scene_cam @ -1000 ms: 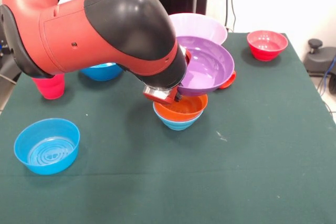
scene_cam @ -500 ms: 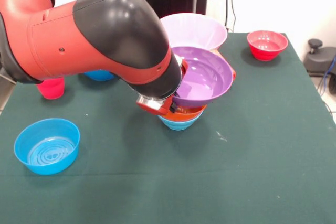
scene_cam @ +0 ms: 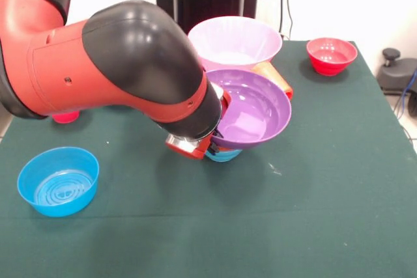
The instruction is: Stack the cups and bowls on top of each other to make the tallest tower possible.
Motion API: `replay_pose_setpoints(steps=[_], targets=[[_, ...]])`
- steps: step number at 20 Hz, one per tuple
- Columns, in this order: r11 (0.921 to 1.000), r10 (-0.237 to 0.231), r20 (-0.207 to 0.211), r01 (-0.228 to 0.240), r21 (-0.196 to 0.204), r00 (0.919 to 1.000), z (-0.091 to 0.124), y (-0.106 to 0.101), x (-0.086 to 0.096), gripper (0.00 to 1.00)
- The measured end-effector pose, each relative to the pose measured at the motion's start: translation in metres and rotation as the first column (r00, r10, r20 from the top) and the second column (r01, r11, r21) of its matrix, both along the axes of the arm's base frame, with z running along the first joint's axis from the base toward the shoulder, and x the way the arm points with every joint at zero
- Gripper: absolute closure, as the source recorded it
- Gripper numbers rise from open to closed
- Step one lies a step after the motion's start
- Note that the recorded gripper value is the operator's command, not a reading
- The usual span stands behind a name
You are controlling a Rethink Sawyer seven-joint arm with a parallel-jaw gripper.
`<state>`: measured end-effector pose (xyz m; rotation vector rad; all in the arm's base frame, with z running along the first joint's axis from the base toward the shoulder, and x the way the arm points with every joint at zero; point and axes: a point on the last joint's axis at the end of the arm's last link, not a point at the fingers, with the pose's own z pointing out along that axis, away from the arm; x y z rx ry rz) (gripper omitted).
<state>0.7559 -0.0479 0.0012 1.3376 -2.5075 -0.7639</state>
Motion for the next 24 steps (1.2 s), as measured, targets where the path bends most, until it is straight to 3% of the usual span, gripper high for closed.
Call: replay_pose_setpoints(steps=[15,24], targets=[[1.0,-0.006,0.002,0.006,0.007,1.0,-0.002,0.001,0.002,1.0],[0.9999,0.0,-0.012,0.0,0.011,0.9999,0.001,-0.009,-0.009,1.0]])
